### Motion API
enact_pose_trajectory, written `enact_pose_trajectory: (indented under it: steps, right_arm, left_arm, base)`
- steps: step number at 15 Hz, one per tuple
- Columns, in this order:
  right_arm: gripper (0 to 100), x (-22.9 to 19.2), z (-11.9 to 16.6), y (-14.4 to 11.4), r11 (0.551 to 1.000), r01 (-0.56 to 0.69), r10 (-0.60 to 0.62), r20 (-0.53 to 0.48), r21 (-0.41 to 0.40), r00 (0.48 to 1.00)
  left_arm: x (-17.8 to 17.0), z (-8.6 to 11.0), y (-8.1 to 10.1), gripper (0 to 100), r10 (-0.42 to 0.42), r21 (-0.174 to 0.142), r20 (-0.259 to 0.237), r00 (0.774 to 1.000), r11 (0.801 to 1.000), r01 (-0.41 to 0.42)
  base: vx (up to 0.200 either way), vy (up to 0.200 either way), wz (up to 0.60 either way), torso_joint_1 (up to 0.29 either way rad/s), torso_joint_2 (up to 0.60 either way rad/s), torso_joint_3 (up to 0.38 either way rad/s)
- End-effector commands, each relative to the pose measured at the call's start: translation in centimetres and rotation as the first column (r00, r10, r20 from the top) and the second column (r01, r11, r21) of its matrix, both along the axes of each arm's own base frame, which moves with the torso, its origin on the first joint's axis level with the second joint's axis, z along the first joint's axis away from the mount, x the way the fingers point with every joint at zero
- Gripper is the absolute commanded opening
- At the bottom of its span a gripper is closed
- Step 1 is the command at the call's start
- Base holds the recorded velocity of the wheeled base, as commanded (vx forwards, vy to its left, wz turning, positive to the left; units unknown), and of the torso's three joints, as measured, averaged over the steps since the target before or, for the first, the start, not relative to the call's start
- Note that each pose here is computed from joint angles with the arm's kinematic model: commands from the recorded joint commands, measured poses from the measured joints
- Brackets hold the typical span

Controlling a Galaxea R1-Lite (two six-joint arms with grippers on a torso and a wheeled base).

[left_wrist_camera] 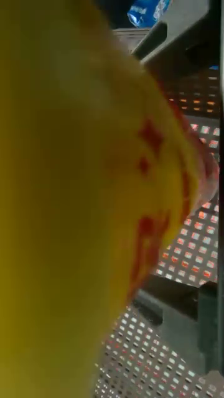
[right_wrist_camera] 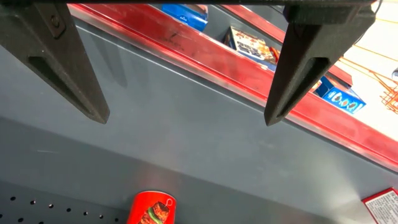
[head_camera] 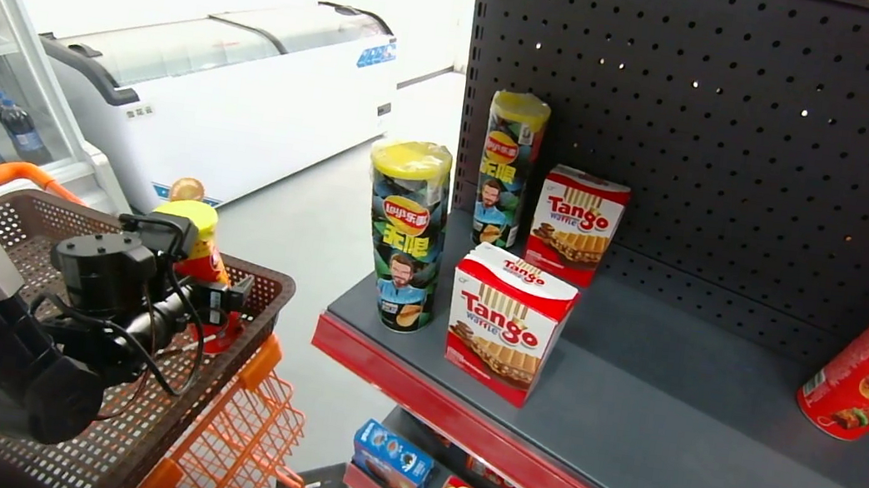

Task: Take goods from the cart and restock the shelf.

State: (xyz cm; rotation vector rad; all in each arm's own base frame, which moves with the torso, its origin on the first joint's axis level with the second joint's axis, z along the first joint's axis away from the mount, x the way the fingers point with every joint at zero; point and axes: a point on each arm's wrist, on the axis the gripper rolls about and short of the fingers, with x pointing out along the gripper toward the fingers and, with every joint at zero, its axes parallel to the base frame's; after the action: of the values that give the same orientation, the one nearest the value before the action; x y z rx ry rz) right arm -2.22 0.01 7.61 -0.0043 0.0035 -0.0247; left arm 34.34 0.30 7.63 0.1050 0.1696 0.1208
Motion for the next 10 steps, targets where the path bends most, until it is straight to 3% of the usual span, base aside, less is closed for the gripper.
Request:
enact_pose_trajectory:
  steps: [1,3,5,8,10]
  right_arm:
    - [100,0.0,0.0,0.0,1.0,0.0,0.0,0.0,0.0,1.0]
    - [100,0.0,0.0,0.0,1.0,0.0,0.0,-0.001,0.0,1.0]
    - [100,0.0,0.0,0.0,1.0,0.0,0.0,0.0,0.0,1.0]
    - [100,0.0,0.0,0.0,1.0,0.0,0.0,0.0,0.0,1.0]
    - [100,0.0,0.0,0.0,1.0,0.0,0.0,-0.001,0.0,1.0]
  left_arm:
    - [0.9,0.1,0.0,0,-0.002,0.005,0.025,1.0,1.0,0.002]
    - [1.0,0.2,0.0,0,-0.006,0.039,0.028,1.0,0.999,0.005]
    - [0.9,0.6,0.0,0,-0.01,0.051,0.049,0.999,0.999,0.007]
    - [-0.3,3.9,0.0,0,-0.019,0.07,0.12,0.993,0.998,0.01]
    - [-1.6,6.0,-0.3,0,-0.028,0.07,0.139,0.99,0.997,0.018]
  base:
    - [0.0,0.0,0.0,0.0,0.0,0.0]
    - [0.0,0.0,0.0,0.0,0.0,0.0]
    - [0.0,0.0,0.0,0.0,0.0,0.0]
    - [0.0,0.0,0.0,0.0,0.0,0.0]
    - [0.0,0.0,0.0,0.0,0.0,0.0]
